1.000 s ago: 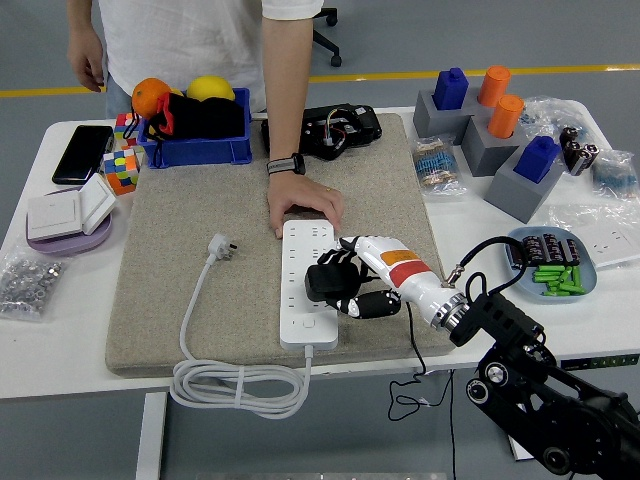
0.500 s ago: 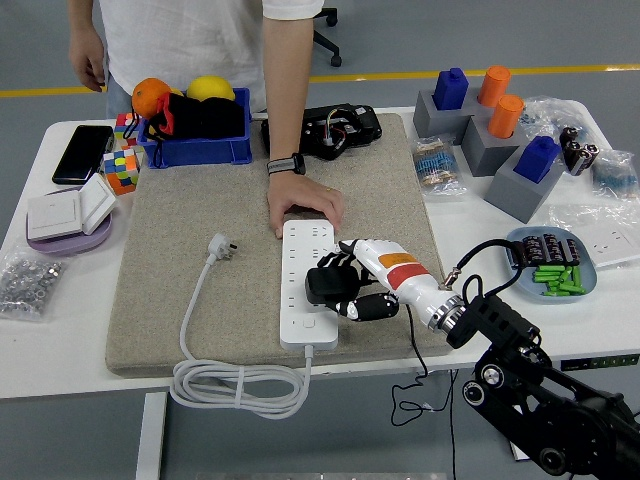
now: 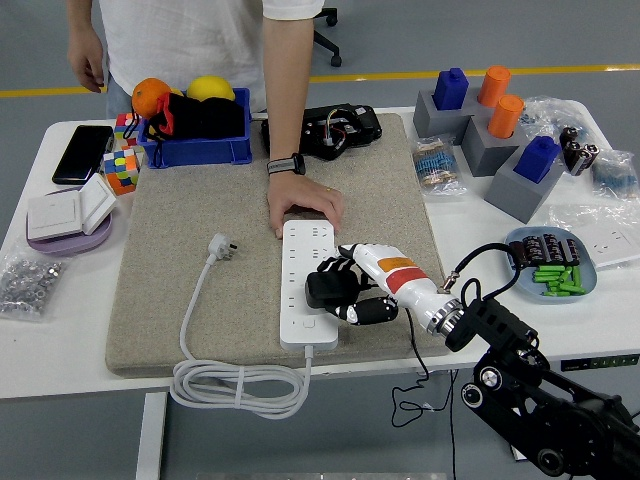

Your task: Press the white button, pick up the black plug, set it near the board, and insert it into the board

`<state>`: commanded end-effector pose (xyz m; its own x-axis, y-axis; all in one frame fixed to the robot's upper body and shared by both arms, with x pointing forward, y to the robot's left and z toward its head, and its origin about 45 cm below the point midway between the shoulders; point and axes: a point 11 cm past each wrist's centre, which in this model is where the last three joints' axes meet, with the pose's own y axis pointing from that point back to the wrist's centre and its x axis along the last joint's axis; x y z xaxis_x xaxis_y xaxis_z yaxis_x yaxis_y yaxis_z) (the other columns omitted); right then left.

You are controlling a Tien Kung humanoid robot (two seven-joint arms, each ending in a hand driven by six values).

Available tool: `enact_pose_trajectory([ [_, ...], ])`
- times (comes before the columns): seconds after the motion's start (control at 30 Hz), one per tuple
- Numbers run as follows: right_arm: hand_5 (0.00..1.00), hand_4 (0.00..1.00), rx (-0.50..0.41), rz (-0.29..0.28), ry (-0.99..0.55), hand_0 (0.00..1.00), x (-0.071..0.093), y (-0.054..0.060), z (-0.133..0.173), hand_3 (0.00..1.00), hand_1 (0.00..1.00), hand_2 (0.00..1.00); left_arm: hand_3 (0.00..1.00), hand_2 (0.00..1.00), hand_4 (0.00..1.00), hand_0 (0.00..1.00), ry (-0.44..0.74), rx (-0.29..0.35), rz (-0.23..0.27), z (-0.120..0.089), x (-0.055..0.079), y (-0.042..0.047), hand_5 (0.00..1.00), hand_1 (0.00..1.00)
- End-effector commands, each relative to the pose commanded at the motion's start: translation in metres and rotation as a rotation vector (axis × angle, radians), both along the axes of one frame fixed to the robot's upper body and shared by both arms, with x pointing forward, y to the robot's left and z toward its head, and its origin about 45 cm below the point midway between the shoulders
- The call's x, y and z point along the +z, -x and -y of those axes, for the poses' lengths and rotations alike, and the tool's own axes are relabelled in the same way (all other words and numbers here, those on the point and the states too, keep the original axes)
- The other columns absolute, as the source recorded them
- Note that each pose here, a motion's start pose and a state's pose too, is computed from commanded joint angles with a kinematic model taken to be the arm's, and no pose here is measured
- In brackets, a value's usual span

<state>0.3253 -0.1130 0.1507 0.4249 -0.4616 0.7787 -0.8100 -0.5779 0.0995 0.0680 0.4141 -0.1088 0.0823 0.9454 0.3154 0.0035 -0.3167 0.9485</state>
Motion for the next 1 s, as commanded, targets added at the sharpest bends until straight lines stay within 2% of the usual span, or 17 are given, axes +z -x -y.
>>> enact_pose_trajectory([
  [0.43,0.002,0.674,0.002,-0.004,0.005,0.314,-0.0031,0.0008,-0.0004,0.539,0.249,0.359,0.585,0.499,0.567,0.474,0.000,0.002,-0.004,-0.0001,-0.0004,0.0025,0.272,0.499],
  [1.0,0.002,0.673,0.008,-0.003,0.013,0.307,-0.0033,0.0007,-0.0008,0.540,0.246,0.357,0.585,0.499,0.566,0.473,0.003,0.005,0.002,0.0014,-0.0005,0.0000,0.273,0.498],
])
